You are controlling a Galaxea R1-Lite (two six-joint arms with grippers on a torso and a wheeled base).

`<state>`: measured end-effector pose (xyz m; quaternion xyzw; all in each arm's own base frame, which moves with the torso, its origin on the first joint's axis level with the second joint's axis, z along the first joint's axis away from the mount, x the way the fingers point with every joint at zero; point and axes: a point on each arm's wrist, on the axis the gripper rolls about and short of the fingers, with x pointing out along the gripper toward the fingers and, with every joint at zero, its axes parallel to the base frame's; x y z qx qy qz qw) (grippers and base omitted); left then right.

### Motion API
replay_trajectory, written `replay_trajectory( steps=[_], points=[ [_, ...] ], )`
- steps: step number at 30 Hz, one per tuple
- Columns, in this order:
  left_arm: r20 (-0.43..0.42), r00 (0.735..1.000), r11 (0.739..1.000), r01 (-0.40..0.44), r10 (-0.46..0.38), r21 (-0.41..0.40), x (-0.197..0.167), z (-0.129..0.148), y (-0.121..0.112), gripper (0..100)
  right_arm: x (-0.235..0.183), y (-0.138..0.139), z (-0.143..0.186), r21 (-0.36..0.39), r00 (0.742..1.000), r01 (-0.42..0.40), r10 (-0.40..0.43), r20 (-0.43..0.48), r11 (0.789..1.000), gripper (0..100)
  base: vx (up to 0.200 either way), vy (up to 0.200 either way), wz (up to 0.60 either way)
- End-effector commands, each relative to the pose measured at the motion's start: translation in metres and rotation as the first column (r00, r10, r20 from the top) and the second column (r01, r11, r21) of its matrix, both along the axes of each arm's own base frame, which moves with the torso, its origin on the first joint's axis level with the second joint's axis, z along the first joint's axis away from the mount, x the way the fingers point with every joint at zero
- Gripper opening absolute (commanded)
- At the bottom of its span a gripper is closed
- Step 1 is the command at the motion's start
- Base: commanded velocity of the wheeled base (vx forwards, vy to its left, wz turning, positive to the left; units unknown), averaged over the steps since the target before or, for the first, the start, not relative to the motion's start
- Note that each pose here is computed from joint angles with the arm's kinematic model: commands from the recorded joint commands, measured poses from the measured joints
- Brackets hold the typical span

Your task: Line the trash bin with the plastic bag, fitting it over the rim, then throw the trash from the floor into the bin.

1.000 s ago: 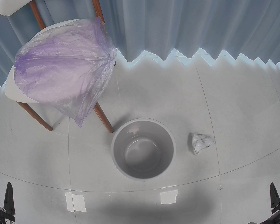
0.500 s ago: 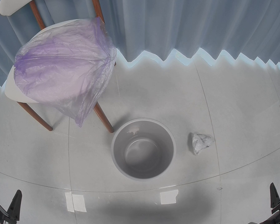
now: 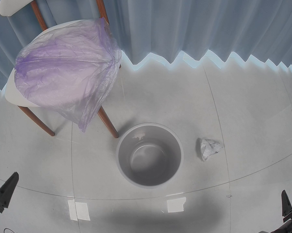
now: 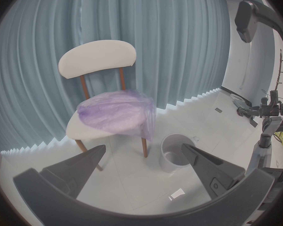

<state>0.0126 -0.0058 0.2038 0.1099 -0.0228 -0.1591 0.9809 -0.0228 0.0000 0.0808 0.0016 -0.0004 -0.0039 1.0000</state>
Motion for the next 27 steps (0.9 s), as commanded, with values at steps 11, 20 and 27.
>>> replay_trajectory(
  steps=[11, 20, 27],
  points=[
    [-0.065, 0.987, 0.963, 0.161, -0.150, 0.216, 0.062, 0.039, -0.021, 100, 0.000, 0.000, -0.005, 0.000, 1.000, 0.000, 0.000, -0.001, 1.000, 100, 0.000, 0.000, 0.00],
    [-0.128, 0.948, 0.871, 0.320, -0.293, 0.373, 0.093, 0.037, -0.049, 100, 0.000, 0.000, -0.005, 0.000, 1.000, 0.000, 0.000, -0.001, 1.000, 100, 0.000, 0.000, 0.00],
    [-0.121, 0.938, 0.818, 0.343, -0.325, 0.462, 0.118, 0.037, -0.079, 100, 0.000, 0.000, -0.005, 0.000, 1.000, 0.000, 0.000, -0.001, 1.000, 100, 0.000, 0.000, 0.00]
  ],
)
